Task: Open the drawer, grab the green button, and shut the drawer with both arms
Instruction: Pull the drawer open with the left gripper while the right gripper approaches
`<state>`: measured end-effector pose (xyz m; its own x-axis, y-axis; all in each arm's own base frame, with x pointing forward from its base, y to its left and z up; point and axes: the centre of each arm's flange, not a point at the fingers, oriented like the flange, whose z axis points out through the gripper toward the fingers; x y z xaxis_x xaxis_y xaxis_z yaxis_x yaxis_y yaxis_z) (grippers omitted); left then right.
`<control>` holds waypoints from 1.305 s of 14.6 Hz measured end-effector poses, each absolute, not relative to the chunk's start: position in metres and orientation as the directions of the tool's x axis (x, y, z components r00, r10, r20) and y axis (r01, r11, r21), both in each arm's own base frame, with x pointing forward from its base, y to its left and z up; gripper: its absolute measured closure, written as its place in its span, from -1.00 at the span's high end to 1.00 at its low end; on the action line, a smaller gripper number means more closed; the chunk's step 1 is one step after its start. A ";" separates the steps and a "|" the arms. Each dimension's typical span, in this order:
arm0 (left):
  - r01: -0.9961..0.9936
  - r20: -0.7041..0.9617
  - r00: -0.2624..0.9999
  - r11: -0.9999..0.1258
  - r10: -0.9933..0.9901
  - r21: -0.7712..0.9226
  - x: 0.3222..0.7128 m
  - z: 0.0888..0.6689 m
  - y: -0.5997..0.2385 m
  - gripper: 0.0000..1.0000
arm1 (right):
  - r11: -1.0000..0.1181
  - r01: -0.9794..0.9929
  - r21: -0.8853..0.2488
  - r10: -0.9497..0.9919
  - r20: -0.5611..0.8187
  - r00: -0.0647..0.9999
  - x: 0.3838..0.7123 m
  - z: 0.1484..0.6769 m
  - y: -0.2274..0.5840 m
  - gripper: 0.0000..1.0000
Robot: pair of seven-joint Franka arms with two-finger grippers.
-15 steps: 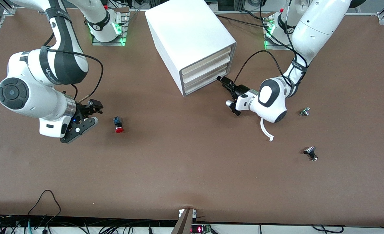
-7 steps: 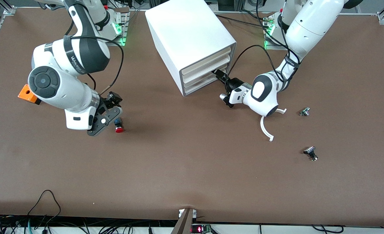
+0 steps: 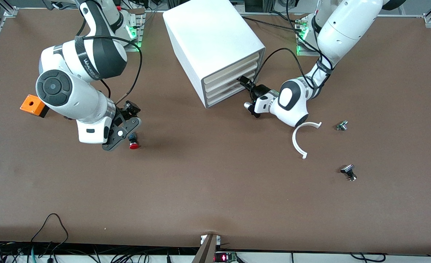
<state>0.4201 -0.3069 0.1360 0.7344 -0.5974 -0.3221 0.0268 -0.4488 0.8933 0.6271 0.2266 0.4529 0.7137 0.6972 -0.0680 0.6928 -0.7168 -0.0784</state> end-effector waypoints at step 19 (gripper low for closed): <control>0.019 -0.278 0.793 -0.435 -0.542 0.900 0.445 0.136 -0.275 -0.75 | -0.661 0.746 -0.079 0.749 -0.015 0.662 0.613 0.477 0.269 1.00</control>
<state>0.4449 -0.2747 0.1358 0.7928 -0.5422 -0.2784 0.0187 -0.4350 0.9003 0.6131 0.2686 0.4771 0.6624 0.7490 -0.0154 0.7459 -0.6613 -0.0794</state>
